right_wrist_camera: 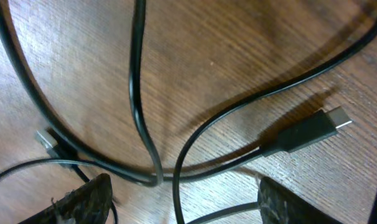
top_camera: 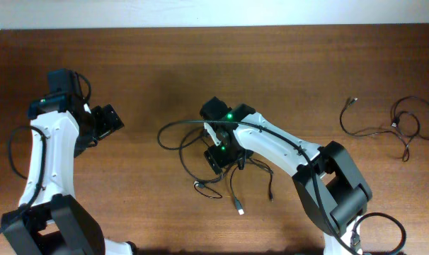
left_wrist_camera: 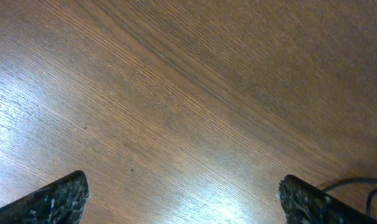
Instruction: Untangle cables
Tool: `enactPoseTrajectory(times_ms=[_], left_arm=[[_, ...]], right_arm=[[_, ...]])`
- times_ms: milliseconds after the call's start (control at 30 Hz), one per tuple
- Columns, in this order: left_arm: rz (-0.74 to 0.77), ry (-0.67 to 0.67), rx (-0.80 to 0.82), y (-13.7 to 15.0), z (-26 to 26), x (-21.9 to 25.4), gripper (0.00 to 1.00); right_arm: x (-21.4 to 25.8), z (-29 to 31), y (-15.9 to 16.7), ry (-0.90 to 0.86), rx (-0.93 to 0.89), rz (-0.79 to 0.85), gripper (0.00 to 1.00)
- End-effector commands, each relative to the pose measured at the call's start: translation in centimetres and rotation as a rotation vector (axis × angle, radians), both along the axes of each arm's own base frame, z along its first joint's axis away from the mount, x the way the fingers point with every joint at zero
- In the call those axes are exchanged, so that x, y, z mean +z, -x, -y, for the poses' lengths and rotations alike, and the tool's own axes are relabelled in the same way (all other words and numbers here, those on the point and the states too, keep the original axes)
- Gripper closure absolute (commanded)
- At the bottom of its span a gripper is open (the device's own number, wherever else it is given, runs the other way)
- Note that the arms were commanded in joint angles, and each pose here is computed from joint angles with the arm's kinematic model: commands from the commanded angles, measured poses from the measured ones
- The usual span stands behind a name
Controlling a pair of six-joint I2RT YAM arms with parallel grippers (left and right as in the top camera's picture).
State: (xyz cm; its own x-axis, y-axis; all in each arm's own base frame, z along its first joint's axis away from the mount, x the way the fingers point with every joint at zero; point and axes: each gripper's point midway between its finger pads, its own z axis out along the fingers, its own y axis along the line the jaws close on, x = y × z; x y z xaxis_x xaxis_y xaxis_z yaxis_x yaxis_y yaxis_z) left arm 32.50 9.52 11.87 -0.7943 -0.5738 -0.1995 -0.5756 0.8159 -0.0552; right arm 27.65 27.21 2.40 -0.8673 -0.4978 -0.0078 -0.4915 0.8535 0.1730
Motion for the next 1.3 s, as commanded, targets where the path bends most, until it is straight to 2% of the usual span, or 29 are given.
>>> enactPoseTrajectory(times_ms=[0, 233, 300, 367, 533, 567, 833, 1000, 1067, 1133, 1267], left_arm=[[0.022, -0.003, 0.013, -0.1, -0.1, 0.7, 0.01], [0.022, -0.003, 0.013, -0.1, -0.1, 0.7, 0.01], [0.022, -0.003, 0.013, -0.1, -0.1, 0.7, 0.01], [0.022, -0.003, 0.013, -0.1, -0.1, 0.7, 0.01], [0.022, -0.003, 0.013, -0.1, -0.1, 0.7, 0.01], [0.022, -0.003, 0.013, -0.1, -0.1, 0.7, 0.01], [0.022, -0.003, 0.013, -0.1, -0.1, 0.7, 0.01], [0.022, -0.003, 0.013, -0.1, -0.1, 0.7, 0.01], [0.022, -0.003, 0.013, -0.1, -0.1, 0.7, 0.01], [0.022, -0.003, 0.013, -0.1, -0.1, 0.7, 0.01], [0.022, -0.003, 0.013, -0.1, -0.1, 0.7, 0.01]], right_arm=[[0.2, -0.3, -0.2, -0.024, -0.087, 0.005, 0.28], [-1.3, -0.8, 0.7, -0.041, -0.066, 0.007, 0.30], [-1.2, -2.0, 0.6, -0.067, -0.044, 0.033, 0.36], [-1.1, -3.2, 0.7, -0.092, -0.021, 0.058, 0.48], [-1.1, -3.9, 1.3, -0.095, 0.003, 0.060, 0.51], [-1.1, -3.8, 1.4, -0.090, 0.003, 0.056, 0.54], [-1.1, -2.4, 2.0, -0.031, -0.014, 0.031, 0.55], [0.0, -1.7, 2.6, 0.015, -0.056, -0.016, 0.51], [0.0, -1.7, 2.7, 0.016, -0.055, -0.017, 0.61], [0.0, -1.7, 2.7, 0.016, -0.055, -0.017, 0.67], [-0.5, -1.6, 2.8, 0.018, -0.055, -0.019, 0.67]])
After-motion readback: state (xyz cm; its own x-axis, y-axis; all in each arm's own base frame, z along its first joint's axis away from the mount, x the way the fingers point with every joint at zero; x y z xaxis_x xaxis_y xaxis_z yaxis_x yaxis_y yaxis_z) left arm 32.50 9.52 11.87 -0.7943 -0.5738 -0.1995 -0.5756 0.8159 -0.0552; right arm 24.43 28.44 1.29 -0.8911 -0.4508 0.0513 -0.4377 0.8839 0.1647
